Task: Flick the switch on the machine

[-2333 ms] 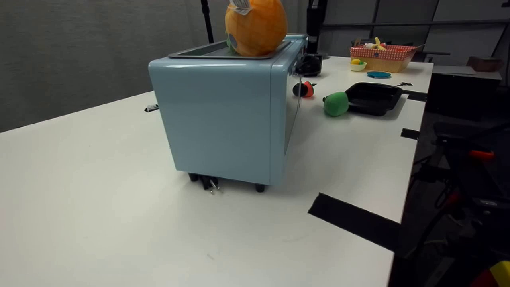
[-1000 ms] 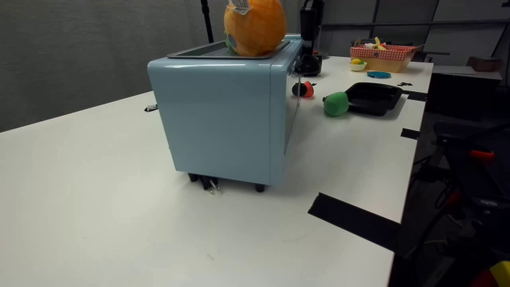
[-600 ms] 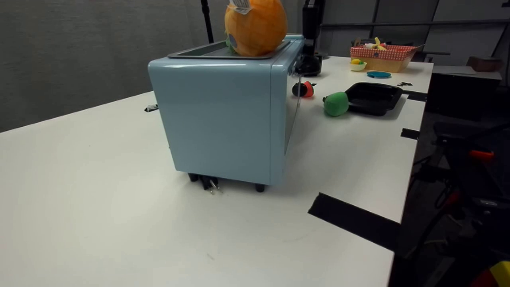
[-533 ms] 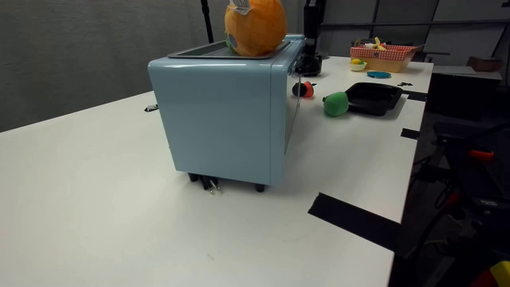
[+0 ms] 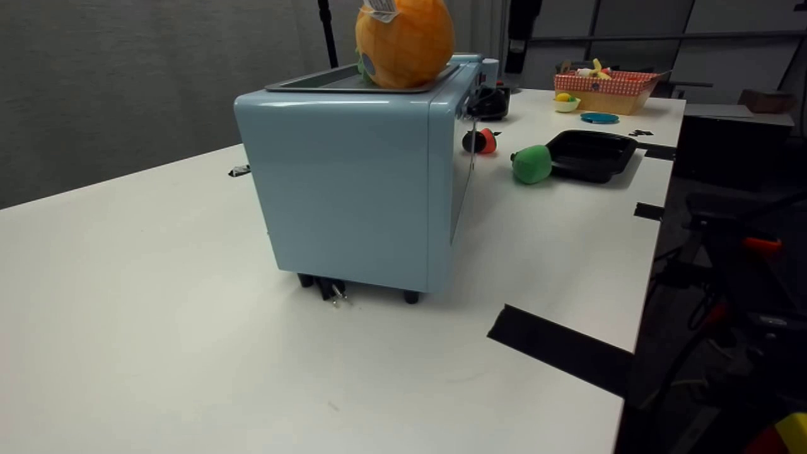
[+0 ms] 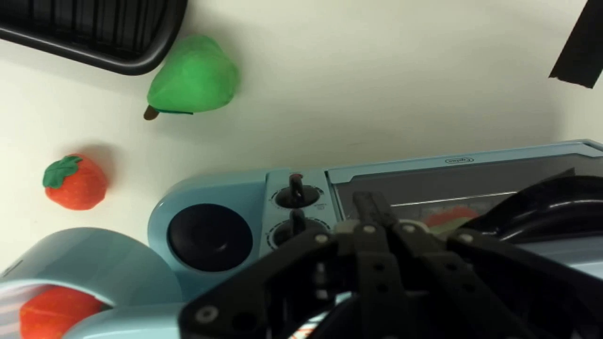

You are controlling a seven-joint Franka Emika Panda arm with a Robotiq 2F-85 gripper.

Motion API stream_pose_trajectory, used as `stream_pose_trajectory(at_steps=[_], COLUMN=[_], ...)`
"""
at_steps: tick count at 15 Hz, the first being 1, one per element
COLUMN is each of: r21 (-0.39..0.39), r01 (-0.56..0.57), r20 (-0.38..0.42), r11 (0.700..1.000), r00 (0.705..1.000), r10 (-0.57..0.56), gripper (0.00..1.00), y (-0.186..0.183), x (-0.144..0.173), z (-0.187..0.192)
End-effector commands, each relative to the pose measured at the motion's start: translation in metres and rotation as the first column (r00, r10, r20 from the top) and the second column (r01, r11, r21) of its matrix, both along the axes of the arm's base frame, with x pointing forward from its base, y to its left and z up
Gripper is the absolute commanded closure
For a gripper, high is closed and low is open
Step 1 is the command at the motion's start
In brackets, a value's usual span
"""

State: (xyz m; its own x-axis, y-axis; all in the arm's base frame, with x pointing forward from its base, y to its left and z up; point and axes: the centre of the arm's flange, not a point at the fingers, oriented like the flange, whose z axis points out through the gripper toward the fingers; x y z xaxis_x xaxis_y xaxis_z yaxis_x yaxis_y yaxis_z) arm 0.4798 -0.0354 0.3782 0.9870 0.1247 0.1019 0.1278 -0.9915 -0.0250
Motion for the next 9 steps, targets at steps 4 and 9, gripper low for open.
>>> stream_pose_trajectory(at_steps=[4,9], r21=[-0.007,0.009], r01=[0.060,0.098], r20=[0.263,0.397], r11=[0.998,0.995], r00=[0.963,0.913], r10=[-0.056,-0.093], gripper=[1.00,1.00], y=[-0.016,-0.018], x=[-0.038,-0.038], z=[0.033,0.038])
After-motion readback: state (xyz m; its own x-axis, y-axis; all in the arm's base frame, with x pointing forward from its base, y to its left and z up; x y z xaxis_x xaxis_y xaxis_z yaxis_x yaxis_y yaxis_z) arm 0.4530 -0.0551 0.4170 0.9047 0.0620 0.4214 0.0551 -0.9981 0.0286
